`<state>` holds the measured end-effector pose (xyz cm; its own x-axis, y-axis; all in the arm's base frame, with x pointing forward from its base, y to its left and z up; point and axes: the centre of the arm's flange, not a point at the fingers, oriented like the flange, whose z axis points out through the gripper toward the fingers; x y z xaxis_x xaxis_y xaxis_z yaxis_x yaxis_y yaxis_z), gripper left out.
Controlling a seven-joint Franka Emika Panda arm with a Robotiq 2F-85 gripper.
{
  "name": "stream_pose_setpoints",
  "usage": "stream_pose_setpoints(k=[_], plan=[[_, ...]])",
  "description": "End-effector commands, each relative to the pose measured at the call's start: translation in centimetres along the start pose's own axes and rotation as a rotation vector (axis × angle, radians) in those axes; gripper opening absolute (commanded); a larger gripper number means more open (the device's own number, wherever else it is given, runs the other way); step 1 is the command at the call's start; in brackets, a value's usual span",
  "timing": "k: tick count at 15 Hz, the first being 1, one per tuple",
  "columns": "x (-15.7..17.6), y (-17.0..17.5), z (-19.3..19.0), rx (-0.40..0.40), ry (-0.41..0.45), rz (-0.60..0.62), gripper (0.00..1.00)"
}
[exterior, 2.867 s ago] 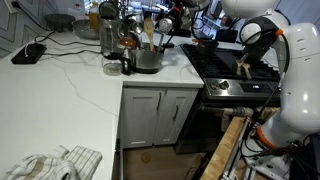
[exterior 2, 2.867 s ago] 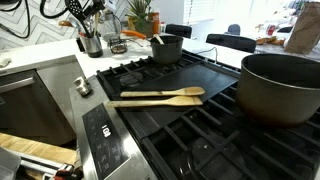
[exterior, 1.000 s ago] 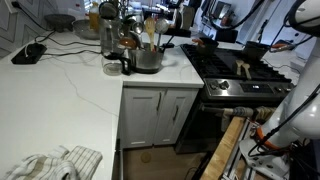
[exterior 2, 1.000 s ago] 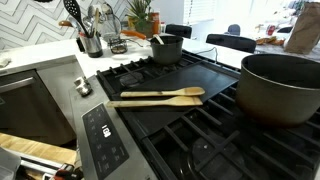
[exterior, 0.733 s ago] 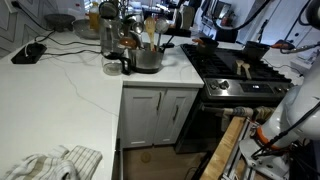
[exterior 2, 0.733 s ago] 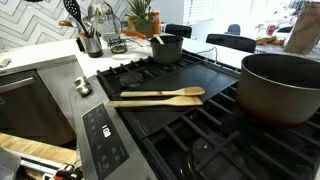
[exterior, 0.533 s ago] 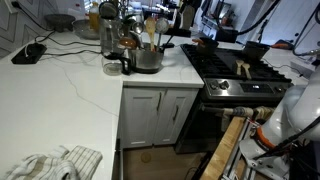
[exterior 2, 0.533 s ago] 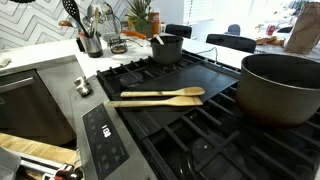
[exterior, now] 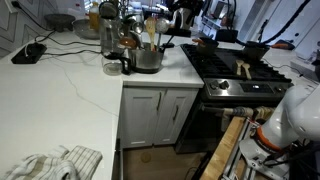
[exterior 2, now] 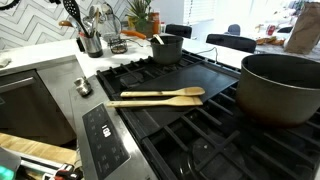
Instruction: Pick up the spatula on the counter and then put it in the silver tin
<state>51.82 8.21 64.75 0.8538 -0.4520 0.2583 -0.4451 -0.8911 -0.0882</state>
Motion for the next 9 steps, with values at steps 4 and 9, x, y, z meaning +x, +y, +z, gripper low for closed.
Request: stream_pose_setpoints(k=[4, 9], plan=[[-6.3, 5.2, 3.8, -0.066, -0.078, 0.043, 1.0], [-5.1, 4.1, 3.7, -0.081, -0.073, 0.047, 1.0]])
